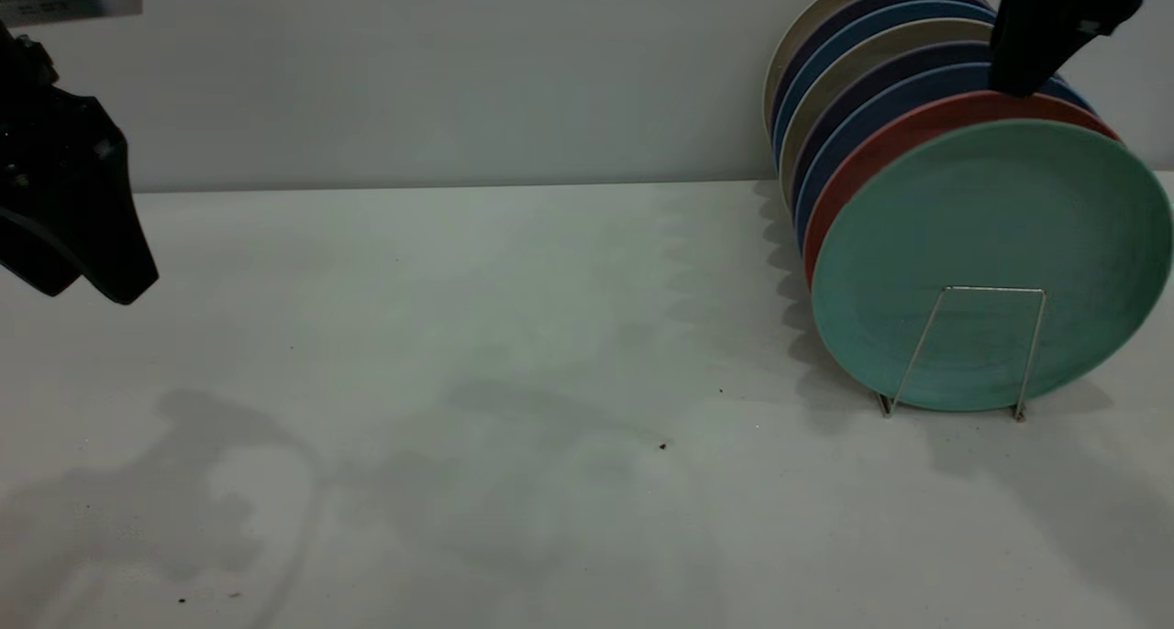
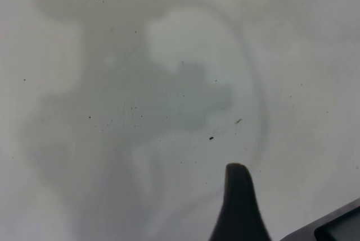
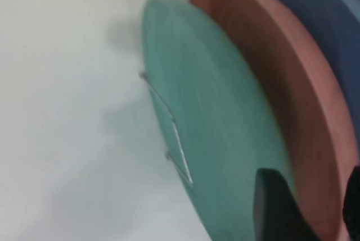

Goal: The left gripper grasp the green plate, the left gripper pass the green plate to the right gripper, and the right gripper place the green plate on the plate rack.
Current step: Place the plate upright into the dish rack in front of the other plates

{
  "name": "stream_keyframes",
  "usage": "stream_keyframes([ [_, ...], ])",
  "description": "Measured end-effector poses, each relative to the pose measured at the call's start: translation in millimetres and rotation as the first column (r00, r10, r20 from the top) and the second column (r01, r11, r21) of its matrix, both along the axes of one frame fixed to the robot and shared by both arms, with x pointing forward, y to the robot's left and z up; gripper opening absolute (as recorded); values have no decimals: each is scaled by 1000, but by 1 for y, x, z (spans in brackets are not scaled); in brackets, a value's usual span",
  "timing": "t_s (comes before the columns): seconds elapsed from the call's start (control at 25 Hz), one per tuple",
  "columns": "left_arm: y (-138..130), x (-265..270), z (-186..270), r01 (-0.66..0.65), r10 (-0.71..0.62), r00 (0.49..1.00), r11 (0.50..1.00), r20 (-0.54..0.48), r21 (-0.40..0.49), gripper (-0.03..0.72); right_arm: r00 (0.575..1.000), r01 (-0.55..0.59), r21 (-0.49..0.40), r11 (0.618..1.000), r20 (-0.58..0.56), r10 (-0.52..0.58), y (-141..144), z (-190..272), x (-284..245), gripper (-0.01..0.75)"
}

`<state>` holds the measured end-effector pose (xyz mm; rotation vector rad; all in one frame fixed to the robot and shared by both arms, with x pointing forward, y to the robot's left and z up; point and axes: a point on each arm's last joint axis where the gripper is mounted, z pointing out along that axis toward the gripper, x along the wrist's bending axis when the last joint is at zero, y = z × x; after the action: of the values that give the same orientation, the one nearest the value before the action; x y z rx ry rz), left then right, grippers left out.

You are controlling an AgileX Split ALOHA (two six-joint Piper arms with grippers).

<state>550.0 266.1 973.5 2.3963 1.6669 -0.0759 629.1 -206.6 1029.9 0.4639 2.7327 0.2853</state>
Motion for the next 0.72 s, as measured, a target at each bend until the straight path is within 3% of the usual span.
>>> stream_keyframes([
  [0.16, 0, 0, 0, -10, 10, 1000, 1000, 0, -1, 568, 997, 66, 63, 996, -35, -64, 3, 0, -2, 311],
  [0.24, 0, 1, 0, -29, 29, 1000, 1000, 5, -2, 568, 985, 157, 104, 982, -81, -149, 4, 0, -4, 311],
  [0.32, 1, 2, 0, -66, 66, 998, 998, 12, 0, 568, 950, 298, 146, 943, -146, -277, 5, -1, -6, 313],
  [0.4, 3, 3, 0, -125, 125, 992, 992, 10, 23, 568, 870, 476, 168, 863, -233, -434, 5, -2, -9, 313],
  [0.52, 12, 3, -1, -227, 227, 974, 968, 11, 112, 568, 702, 699, 138, 702, -322, -636, 2, -3, -13, 313],
  [0.72, 31, -2, 6, -347, 347, 937, 893, 53, 286, 568, 543, 814, -42, 580, -302, -784, -13, -6, -23, 313],
])
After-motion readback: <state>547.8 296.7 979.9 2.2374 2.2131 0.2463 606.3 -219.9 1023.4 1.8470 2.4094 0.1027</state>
